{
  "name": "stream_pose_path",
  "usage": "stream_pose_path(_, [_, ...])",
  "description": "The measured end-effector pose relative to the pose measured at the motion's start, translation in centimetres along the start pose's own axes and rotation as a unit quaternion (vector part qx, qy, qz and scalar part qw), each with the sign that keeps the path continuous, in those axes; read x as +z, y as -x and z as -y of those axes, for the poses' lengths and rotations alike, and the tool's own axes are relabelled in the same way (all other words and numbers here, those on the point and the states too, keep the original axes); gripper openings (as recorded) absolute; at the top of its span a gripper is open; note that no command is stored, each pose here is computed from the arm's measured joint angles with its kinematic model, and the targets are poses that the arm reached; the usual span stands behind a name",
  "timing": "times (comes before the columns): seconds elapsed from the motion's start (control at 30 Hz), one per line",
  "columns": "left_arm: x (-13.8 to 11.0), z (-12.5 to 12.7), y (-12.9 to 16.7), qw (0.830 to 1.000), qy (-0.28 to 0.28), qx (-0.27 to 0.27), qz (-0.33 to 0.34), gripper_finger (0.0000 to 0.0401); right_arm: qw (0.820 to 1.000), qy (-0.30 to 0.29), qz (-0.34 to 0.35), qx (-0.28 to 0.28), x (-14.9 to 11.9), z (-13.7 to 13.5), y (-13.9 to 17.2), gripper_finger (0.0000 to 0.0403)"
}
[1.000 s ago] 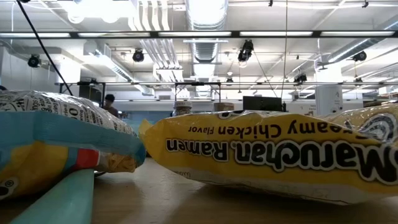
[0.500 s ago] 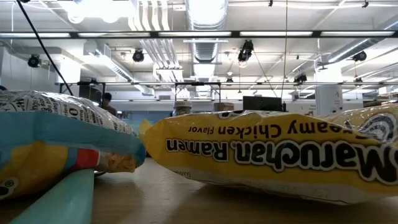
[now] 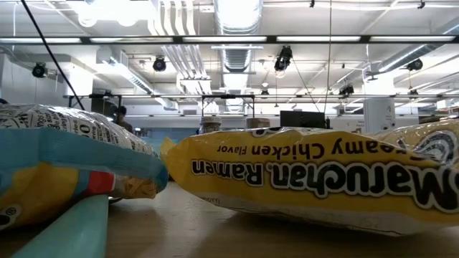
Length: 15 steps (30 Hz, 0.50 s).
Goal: Pick & Place Food Item
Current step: Put the yellow spoon into the green bin
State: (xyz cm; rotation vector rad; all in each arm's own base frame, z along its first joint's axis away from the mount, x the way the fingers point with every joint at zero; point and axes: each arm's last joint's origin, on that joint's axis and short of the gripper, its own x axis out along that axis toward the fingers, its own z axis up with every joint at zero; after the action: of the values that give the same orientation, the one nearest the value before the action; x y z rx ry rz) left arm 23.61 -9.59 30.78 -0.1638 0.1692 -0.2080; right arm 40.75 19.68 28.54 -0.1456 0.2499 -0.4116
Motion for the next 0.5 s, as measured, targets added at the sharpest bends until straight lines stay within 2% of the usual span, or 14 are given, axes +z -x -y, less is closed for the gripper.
stream_pose_path(0.33, [3.0,-0.5,1.3,0.987,-0.017,0.116,-0.107,0.0018,0.994,-0.015,-0.107,-0.014,-2.4,0.2,2.3,0.0261])
stream_pose_path(0.5, [3.4,-2.4,2.3,0.962,-0.022,0.213,-0.170,0.0018,0.986,0.011,-0.167,-0.024,-4.0,0.3,4.5,0.0261])
